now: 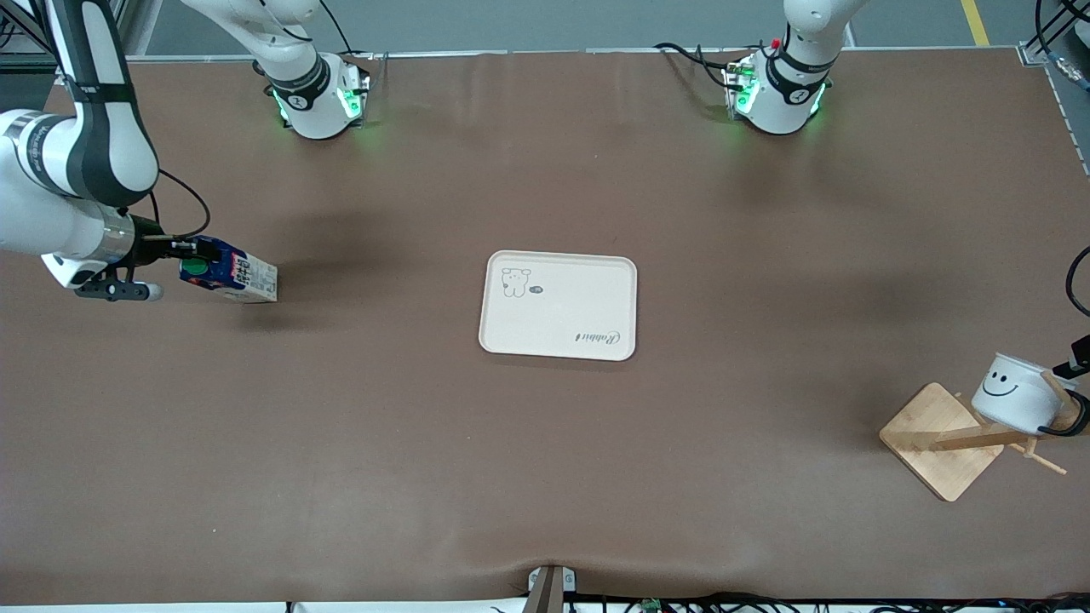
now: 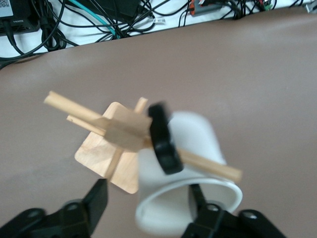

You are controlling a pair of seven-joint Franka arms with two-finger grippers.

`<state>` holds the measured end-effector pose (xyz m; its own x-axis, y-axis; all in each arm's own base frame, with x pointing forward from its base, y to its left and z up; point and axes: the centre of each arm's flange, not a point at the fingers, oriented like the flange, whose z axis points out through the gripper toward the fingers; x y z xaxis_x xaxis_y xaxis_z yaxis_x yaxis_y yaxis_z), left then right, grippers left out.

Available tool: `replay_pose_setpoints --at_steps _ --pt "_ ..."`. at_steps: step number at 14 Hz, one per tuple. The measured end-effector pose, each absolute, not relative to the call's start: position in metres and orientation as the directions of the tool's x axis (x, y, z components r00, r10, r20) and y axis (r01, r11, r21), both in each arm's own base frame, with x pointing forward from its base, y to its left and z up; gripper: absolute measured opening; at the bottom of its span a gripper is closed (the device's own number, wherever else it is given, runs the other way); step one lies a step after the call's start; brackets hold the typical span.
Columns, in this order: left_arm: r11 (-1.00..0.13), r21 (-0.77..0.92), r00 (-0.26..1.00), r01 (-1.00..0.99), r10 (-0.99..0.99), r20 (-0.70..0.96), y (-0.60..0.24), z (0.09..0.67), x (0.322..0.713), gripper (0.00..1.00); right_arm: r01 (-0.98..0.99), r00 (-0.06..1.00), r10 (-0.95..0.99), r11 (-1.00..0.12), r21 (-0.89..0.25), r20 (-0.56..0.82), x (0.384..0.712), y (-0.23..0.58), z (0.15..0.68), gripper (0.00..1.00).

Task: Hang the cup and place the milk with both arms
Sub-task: 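Hang the mug on the stand while the right gripper carries the milk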

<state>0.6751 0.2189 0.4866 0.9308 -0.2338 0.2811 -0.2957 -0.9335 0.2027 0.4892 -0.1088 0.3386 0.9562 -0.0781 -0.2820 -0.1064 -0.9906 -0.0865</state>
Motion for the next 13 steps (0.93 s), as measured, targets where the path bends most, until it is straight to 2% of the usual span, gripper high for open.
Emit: replay_pose_setpoints --at_steps 1,2,5,6,13 --pt "-0.941 0.215 0.944 -0.262 -0.204 0.26 0.202 0.498 0.675 0.91 -0.107 0.956 -0.079 -0.99 -0.087 -0.282 0.489 -0.109 0.339 0.59" --pt "-0.949 0.225 0.956 -0.221 -0.165 0.243 0.18 0.513 0.674 1.0 -0.108 0.956 -0.079 -0.99 -0.087 -0.283 0.489 -0.109 0.338 0.63" --pt "-0.968 0.224 0.983 -0.113 -0.077 0.165 0.098 0.557 0.667 1.0 -0.133 0.949 -0.101 -0.987 -0.087 -0.3 0.486 -0.12 0.326 0.95" --pt "-0.971 0.221 0.988 -0.087 -0.055 0.145 0.076 0.569 0.662 1.0 -0.141 0.946 -0.108 -0.986 -0.088 -0.305 0.485 -0.124 0.322 1.0" --pt "-0.976 0.219 0.997 -0.008 0.009 0.075 0.034 0.598 0.641 1.0 -0.141 0.943 -0.106 -0.986 -0.09 -0.315 0.485 -0.123 0.317 1.0"
